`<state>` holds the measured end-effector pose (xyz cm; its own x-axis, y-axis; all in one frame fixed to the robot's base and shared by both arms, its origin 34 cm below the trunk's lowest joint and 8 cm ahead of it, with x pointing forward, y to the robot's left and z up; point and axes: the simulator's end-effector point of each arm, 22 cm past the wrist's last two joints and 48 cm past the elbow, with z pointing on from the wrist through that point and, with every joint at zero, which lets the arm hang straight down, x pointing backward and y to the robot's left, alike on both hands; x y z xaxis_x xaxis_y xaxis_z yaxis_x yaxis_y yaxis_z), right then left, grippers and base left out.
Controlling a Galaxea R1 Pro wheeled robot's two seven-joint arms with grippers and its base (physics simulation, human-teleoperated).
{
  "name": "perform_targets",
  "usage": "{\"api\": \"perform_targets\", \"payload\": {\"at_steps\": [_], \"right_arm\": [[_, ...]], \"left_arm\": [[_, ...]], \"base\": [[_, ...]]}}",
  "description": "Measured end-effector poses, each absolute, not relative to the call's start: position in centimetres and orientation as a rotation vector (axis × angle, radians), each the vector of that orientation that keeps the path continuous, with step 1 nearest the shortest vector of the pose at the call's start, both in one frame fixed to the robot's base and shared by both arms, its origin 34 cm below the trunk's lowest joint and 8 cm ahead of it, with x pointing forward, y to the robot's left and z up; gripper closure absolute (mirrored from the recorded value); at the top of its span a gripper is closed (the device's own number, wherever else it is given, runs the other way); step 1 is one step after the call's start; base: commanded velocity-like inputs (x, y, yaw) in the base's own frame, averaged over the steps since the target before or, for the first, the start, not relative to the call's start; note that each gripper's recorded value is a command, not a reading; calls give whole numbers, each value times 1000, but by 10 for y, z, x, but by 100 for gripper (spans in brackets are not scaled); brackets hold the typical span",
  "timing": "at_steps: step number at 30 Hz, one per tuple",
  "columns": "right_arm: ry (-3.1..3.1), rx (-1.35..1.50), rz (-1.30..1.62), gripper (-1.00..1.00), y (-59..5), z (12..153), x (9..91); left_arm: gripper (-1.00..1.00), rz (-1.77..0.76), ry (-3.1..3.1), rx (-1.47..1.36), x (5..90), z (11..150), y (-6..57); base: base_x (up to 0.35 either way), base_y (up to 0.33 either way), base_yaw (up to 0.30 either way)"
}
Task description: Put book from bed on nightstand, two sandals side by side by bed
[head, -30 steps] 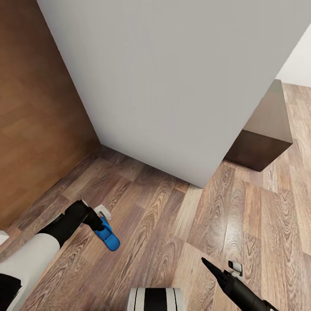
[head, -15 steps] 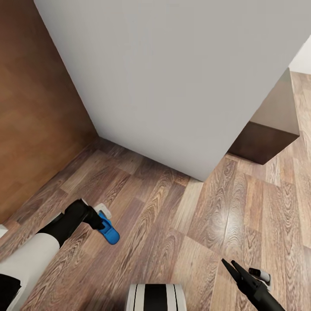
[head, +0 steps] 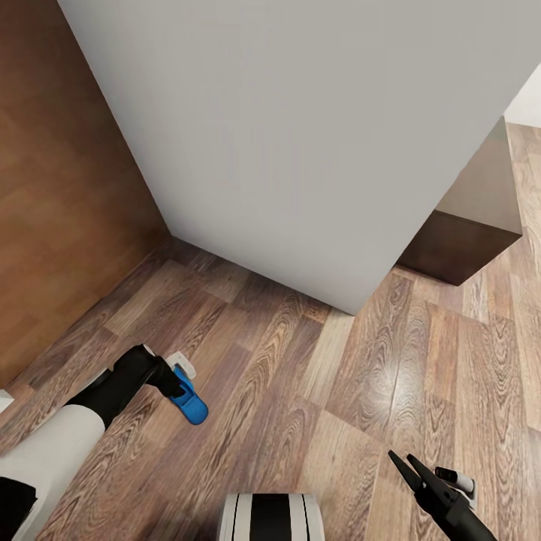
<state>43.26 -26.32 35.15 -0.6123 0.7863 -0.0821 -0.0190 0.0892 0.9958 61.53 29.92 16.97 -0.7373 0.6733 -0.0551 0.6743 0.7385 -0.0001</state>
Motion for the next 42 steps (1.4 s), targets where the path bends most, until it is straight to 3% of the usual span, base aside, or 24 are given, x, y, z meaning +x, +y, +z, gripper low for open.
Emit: {"api": "perform_targets", "payload": {"at_steps": [42], "right_arm": [[1807, 865, 1576, -100, -262, 309, 414]], "left_arm": [[-100, -118, 2914, 1080, 597, 112, 304]], "base": [[0, 0, 0]]}}
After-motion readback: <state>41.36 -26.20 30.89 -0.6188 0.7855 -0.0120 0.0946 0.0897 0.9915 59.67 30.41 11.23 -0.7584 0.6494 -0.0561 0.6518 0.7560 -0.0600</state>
